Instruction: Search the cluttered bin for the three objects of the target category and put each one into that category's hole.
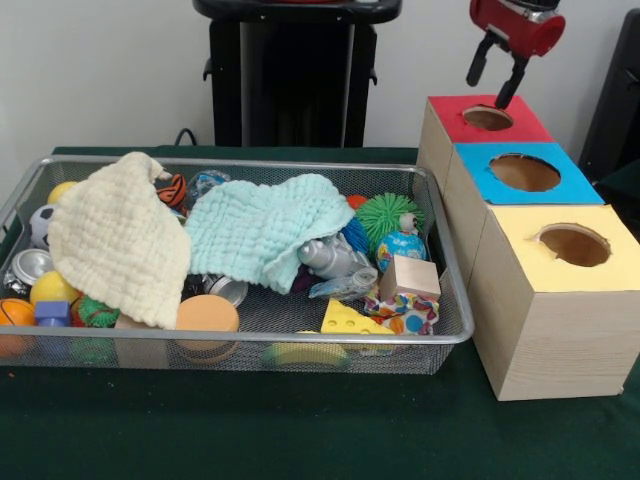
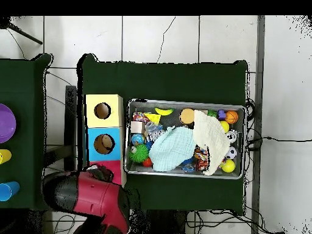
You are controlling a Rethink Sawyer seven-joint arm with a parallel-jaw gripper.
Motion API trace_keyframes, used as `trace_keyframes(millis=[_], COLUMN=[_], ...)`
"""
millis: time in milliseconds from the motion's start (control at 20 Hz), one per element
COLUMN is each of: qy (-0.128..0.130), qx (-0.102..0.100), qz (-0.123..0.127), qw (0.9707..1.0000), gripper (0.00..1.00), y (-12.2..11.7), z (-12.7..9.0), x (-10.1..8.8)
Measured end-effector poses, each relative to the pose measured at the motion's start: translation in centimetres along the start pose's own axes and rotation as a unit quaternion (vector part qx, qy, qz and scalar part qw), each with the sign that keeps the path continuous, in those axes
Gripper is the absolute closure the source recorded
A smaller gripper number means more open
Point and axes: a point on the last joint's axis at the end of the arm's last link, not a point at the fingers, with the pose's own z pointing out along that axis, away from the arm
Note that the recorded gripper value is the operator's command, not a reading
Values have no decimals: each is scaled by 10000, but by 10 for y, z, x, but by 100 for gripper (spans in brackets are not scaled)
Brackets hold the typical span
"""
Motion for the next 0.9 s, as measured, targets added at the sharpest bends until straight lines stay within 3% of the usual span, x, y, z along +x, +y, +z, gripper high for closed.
trace_keyframes(millis=[250,400,900], qy=[43,33,-108], qx=[-14,-34,-91], qz=[426,561,733], qw=[9991,9984,9972], gripper=[0,0,0], y=[-2,-2,8], z=[3,3,11], x=[-49,-70,-137])
